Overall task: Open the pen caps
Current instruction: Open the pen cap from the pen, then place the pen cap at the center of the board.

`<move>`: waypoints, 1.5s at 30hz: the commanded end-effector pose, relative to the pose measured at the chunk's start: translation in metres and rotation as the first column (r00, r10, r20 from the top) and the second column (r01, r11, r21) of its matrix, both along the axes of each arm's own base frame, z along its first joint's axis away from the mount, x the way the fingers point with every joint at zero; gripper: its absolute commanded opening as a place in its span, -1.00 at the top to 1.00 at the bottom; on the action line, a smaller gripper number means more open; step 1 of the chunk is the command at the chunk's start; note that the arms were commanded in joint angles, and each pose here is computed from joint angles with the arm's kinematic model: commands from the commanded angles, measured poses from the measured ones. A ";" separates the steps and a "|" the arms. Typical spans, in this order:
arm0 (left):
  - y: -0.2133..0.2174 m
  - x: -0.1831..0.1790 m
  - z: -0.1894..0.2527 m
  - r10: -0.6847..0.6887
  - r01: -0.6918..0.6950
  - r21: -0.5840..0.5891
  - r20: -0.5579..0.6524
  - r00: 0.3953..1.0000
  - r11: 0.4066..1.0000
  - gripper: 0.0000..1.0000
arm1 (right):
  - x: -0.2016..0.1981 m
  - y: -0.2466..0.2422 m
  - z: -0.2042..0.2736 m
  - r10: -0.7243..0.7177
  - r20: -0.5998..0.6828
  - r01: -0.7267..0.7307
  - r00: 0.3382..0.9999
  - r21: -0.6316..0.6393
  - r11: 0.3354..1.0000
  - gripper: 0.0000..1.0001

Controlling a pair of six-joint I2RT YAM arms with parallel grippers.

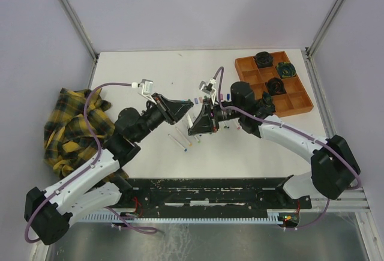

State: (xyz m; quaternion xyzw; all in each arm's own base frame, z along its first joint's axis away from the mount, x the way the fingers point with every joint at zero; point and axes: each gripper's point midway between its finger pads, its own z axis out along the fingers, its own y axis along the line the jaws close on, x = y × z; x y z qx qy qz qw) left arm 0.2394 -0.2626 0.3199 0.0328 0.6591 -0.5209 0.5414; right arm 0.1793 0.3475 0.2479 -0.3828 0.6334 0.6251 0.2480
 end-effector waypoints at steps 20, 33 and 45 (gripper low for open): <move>0.080 0.069 0.137 0.199 -0.178 -0.100 0.272 0.941 0.979 0.94 | 0.005 0.011 -0.011 0.050 -0.056 -0.050 0.997 0.001 0.999 1.00; 0.160 0.132 0.058 0.417 -0.414 -0.062 0.038 0.908 0.908 0.95 | 0.002 0.019 -0.044 0.043 -0.020 -0.045 0.999 -0.119 0.992 1.00; 0.215 0.108 -0.150 0.629 -0.542 0.326 -0.306 0.715 0.775 0.95 | 0.005 0.036 -0.088 0.017 0.008 -0.014 1.000 -0.314 0.949 1.00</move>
